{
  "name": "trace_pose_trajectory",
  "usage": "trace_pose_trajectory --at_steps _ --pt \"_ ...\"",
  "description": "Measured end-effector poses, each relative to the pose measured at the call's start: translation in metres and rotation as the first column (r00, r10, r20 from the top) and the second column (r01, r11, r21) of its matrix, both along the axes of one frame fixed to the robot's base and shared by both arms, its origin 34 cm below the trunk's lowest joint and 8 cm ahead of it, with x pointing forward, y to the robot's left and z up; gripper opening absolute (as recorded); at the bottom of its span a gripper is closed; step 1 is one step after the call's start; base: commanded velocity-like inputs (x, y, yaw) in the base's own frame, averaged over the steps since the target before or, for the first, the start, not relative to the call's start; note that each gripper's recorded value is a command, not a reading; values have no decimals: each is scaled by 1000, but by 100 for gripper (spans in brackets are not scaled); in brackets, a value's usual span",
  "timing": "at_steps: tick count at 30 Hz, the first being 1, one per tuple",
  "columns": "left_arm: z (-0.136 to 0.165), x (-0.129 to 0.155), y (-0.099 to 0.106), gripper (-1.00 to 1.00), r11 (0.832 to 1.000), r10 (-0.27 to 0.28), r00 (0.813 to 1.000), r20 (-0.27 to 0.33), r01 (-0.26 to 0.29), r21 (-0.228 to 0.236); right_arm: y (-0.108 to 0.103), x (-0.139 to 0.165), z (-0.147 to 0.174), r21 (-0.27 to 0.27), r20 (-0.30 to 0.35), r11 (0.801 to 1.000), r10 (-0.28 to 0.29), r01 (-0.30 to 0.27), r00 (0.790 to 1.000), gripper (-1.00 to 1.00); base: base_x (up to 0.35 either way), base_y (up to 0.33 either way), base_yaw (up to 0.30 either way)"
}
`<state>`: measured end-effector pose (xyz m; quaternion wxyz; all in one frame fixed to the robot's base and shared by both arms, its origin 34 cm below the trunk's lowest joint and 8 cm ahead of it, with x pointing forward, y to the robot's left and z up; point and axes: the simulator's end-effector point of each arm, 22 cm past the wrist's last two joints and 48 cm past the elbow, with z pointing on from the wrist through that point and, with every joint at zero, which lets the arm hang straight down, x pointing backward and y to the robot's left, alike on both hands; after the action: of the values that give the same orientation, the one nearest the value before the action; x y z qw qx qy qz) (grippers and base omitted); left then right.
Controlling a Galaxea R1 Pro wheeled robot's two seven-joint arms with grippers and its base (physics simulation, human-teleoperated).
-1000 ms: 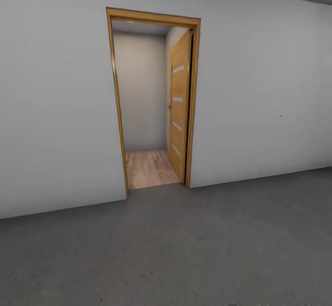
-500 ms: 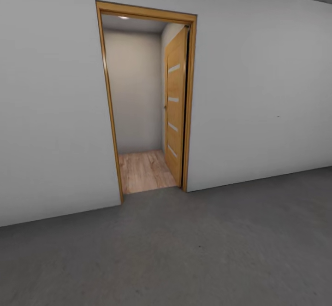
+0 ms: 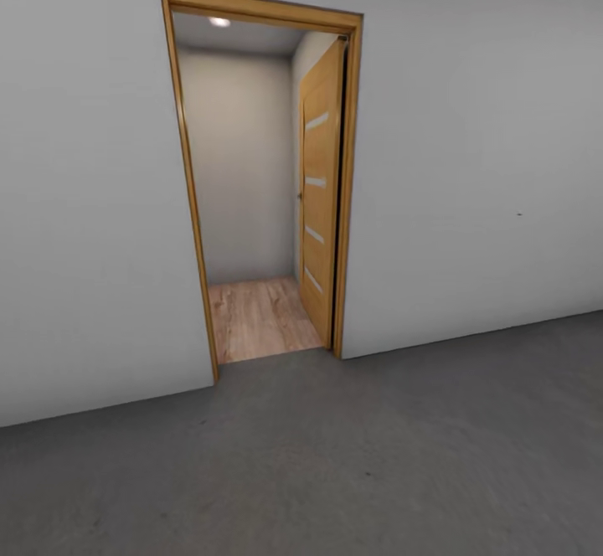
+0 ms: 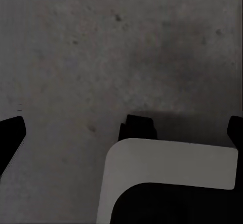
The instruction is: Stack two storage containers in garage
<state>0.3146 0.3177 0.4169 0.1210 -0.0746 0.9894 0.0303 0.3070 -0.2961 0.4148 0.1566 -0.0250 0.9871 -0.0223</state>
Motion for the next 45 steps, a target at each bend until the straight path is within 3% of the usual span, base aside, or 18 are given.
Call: trace_pose_trajectory --at_steps 45 --pt "-1 -1 -2 100 1000 24 1000 -1 -24 -8 -2 -1 0 -9 -5 1000 3 -3 1000 100 324 0 0"
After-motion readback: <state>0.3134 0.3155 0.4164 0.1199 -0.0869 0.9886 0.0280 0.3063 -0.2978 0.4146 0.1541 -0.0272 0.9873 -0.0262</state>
